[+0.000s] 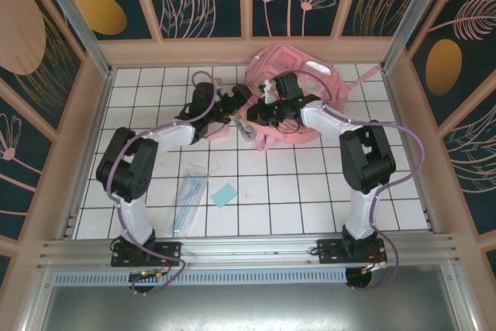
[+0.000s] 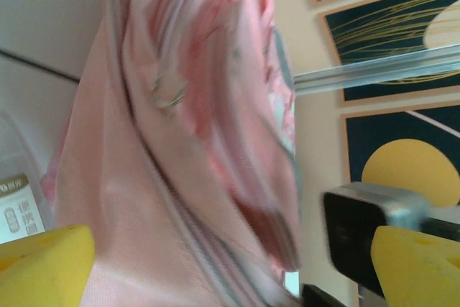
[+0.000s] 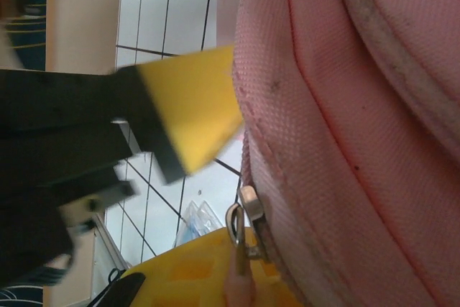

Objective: Pack the student bag

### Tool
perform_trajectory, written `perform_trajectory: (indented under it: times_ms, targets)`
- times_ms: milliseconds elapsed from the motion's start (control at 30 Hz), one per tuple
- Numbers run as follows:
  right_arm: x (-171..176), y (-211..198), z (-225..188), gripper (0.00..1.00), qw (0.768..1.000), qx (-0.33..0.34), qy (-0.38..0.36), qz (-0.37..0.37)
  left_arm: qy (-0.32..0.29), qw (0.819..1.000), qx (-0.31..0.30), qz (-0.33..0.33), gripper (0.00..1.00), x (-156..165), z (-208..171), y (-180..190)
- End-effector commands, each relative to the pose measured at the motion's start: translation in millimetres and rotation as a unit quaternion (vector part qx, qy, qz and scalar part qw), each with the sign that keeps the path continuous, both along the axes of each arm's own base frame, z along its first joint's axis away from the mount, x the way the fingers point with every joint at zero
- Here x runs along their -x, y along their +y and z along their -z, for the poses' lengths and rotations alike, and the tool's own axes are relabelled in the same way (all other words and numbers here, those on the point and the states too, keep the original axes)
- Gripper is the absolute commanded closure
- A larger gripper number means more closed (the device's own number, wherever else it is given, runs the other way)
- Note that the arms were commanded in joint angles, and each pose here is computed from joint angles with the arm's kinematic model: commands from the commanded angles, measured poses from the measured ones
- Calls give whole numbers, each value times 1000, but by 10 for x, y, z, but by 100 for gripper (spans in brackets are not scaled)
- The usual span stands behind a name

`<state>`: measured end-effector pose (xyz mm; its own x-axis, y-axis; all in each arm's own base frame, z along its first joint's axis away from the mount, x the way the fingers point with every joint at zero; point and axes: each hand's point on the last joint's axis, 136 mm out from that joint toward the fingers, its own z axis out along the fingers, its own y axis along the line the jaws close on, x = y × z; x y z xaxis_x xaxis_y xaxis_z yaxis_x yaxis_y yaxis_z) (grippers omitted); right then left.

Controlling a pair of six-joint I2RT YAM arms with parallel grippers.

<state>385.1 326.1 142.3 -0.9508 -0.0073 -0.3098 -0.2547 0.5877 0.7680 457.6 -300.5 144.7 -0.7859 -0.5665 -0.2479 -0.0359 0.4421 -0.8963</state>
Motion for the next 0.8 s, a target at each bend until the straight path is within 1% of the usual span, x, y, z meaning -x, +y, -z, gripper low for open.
perform_trajectory:
  times_ms: [0,33,67,133,167,200,233,267,367,400,500,567,633,767]
  targets:
    - [80,106,-482,100,996,-47,-68,-20,22,999,40,1,7,-85,138,-222]
    - [110,106,-491,100,996,-48,-68,-20,24,999,41,-4,11,-110,191,-242]
    - [171,102,-496,100,996,-51,-64,-22,29,999,43,-11,19,-137,256,-248]
    - [298,100,-486,100,997,-54,-54,-29,25,998,58,-19,48,-189,284,-260]
    - [385,82,-448,100,997,-49,-45,-31,21,998,60,-25,68,-226,274,-257]
    - [473,47,-397,100,998,-42,-35,-32,16,998,58,-29,84,-264,255,-257]
    - [555,-1,-330,100,999,-31,-26,-32,13,998,53,-31,98,-293,251,-257]
    - [658,-91,-214,100,999,-11,-9,-29,7,998,46,-30,100,-322,222,-263]
    - [938,-472,200,100,995,85,44,-15,-11,999,23,-34,100,-409,133,-187]
    - [1028,-661,366,100,990,128,63,-6,-15,999,14,-37,100,-431,119,-135]
    - [1186,-1224,681,100,968,228,107,21,-26,999,-6,-37,100,-482,80,7]
    - [1192,-1552,745,100,952,277,119,43,-31,999,-23,-29,100,-505,82,69]
    - [1107,-1840,731,100,938,318,115,71,-34,998,-40,-18,100,-522,76,99]
    - [800,-2281,608,100,917,375,87,108,-39,997,-62,1,100,-545,92,128]
